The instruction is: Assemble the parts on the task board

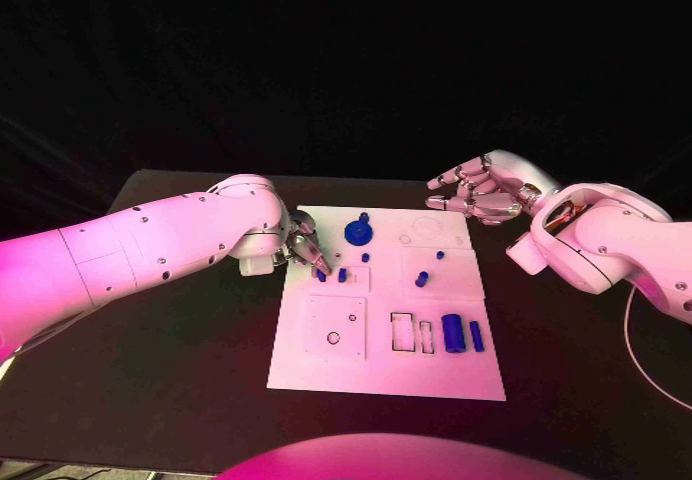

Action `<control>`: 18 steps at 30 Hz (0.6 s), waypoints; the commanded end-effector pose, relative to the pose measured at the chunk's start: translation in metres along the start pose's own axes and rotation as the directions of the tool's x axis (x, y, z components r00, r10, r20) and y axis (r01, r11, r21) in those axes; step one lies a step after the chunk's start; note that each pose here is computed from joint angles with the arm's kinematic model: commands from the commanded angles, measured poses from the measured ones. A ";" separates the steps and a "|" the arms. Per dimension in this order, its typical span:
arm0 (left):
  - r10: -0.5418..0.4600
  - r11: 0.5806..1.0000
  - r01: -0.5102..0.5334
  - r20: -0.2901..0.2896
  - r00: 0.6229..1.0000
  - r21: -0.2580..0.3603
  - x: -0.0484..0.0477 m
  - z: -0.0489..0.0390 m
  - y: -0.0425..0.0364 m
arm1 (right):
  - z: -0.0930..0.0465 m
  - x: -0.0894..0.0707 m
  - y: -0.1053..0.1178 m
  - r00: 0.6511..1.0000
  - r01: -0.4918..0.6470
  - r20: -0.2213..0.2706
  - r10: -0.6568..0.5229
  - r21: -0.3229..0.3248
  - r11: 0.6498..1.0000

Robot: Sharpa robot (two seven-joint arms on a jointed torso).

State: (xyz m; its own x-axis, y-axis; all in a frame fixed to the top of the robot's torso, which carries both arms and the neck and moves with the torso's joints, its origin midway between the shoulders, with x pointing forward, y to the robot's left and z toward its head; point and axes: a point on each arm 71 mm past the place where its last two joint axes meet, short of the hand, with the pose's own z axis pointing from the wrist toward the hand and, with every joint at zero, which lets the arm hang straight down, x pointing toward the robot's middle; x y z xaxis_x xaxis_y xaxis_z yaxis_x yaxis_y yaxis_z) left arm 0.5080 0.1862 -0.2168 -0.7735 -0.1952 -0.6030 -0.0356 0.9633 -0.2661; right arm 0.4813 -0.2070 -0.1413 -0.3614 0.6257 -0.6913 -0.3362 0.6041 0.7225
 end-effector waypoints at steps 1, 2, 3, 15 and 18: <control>0.016 1.000 -0.017 -0.020 1.000 -0.009 0.0064 0.0027 -0.0011 | 0.000 0.001 0.001 1.000 -0.002 -0.010 0.002 -0.010 1.000; 0.018 1.000 -0.018 -0.019 1.000 -0.009 0.0063 0.0027 -0.0014 | 0.000 0.001 0.001 1.000 -0.002 -0.010 0.002 -0.010 1.000; 0.019 1.000 -0.019 -0.018 1.000 -0.009 0.0064 0.0027 -0.0016 | 0.000 0.001 0.001 1.000 -0.002 -0.011 0.002 -0.010 1.000; 0.027 1.000 -0.027 -0.013 1.000 -0.005 0.0074 0.0001 -0.0015 | 0.000 0.002 0.001 1.000 -0.002 -0.012 0.002 -0.011 1.000; 0.029 1.000 -0.029 -0.012 1.000 -0.006 0.0075 -0.0003 -0.0011 | 0.000 0.002 0.001 1.000 -0.002 -0.013 0.002 -0.011 1.000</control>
State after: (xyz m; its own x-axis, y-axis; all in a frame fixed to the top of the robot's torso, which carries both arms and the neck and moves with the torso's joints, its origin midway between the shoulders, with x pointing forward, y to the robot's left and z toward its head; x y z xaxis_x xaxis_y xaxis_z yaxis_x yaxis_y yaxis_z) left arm 0.5047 0.1847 -0.2173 -0.7716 -0.1821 -0.6094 -0.0260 0.9663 -0.2559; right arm 0.4814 -0.2067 -0.1416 -0.3628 0.6270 -0.6894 -0.3352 0.6025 0.7244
